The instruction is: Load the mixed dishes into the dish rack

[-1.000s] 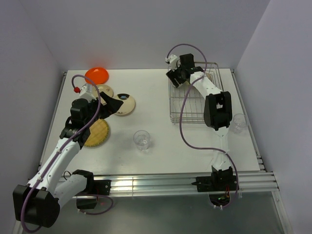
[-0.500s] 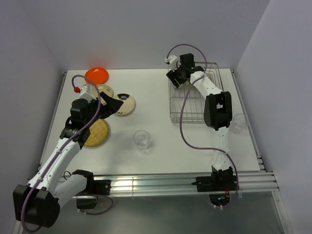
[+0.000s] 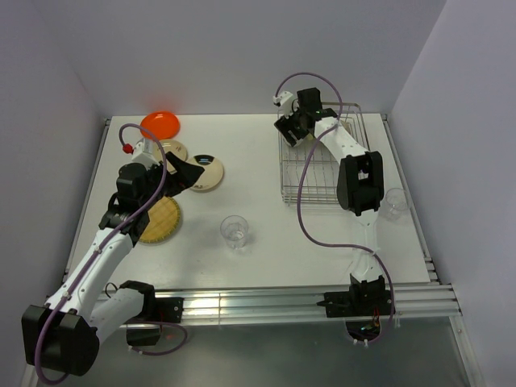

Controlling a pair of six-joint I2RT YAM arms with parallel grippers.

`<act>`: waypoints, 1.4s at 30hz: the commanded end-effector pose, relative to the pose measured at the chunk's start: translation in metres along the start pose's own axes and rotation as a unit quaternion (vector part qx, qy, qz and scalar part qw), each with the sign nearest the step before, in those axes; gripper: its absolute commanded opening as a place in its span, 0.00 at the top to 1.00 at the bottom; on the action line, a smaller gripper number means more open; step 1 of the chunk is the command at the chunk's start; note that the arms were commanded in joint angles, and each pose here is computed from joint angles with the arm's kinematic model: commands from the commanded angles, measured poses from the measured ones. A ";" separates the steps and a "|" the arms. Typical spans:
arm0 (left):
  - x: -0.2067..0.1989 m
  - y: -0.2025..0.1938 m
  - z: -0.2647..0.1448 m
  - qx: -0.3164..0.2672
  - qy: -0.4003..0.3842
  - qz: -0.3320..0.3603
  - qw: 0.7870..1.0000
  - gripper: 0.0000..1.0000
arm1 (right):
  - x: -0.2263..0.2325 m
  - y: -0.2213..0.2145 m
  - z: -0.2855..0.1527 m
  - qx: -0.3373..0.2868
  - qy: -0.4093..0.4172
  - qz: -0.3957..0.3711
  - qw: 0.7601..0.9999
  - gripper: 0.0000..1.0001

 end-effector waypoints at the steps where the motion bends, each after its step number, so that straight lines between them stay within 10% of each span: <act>1: -0.014 0.010 -0.001 -0.013 -0.029 0.012 0.999 0.12 | -0.009 0.022 -0.008 -0.021 -0.016 -0.004 1.000 0.16; 18: -0.016 0.012 -0.002 -0.015 -0.029 0.018 0.999 0.12 | -0.023 0.044 -0.024 -0.056 -0.038 0.004 0.998 0.07; 28: -0.017 0.008 -0.007 0.027 -0.021 0.073 0.997 0.09 | -0.033 0.095 -0.118 -0.137 -0.052 0.013 0.989 0.00; 42: 0.010 -0.105 -0.033 0.206 0.065 -0.007 0.976 0.17 | 0.146 0.070 -0.242 -0.277 0.335 0.042 0.900 0.07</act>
Point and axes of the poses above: each gripper's point midway between its finger pads, its own z axis out along the fingers, its own x axis along the line the jaws close on, y = z × x, the point moved 2 cm from there along -z, back along the fingers, and after that the axes turned 7 degrees about -z, right-handed, at the moved point
